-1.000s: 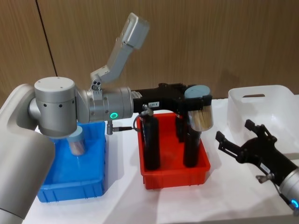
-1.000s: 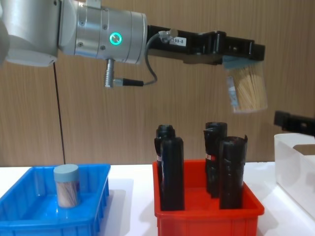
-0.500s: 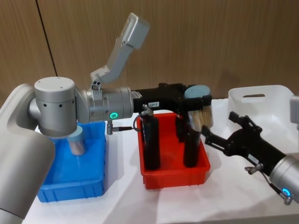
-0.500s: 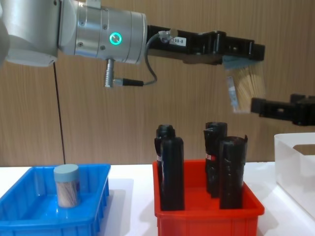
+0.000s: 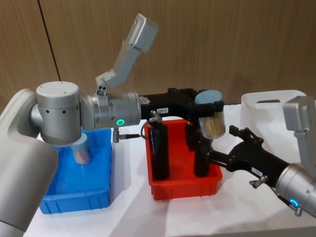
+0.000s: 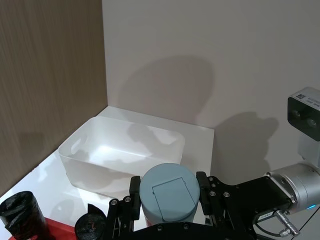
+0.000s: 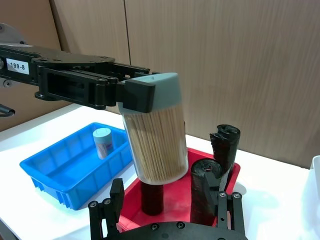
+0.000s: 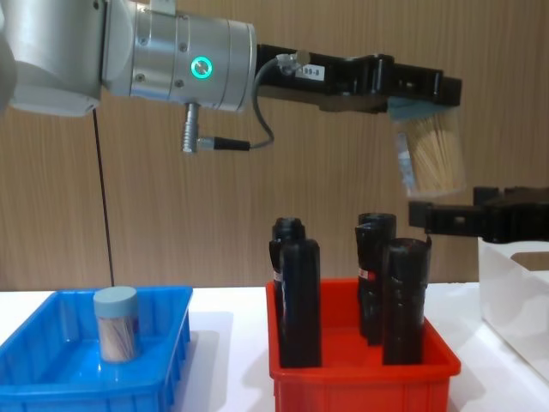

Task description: Pick the cotton swabs from the blue box and place them into the white box.

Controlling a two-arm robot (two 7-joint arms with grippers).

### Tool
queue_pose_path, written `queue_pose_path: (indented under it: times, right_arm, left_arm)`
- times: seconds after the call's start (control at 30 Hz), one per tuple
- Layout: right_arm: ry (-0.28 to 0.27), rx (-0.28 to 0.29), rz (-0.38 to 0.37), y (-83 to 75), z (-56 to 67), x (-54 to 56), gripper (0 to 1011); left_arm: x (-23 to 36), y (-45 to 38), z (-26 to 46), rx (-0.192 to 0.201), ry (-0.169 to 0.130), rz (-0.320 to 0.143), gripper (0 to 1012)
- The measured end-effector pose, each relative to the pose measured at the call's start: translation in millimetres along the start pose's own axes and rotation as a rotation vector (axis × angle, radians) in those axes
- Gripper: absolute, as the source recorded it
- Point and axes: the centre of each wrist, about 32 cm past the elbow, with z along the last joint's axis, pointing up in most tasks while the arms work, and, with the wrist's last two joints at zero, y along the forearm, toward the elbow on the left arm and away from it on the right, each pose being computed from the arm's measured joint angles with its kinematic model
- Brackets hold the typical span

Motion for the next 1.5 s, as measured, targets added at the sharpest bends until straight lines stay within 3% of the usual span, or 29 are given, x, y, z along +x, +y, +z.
queue_pose_path:
  times: [1.07,1.2,1.5]
  right_arm:
    - [-0.036,-0.01,0.023,25.7,20.9,1.6,1001]
    - [-0.036,-0.008,0.023,26.9,21.9,1.9,945]
    - [-0.037,-0.002,0.02,28.6,23.9,2.2,682]
  left_arm:
    - [0.0,0.0,0.0,0.0,0.0,0.0,670]
    - [0.0,0.0,0.0,0.0,0.0,0.0,670]
    - [0.0,0.0,0.0,0.0,0.0,0.0,670]
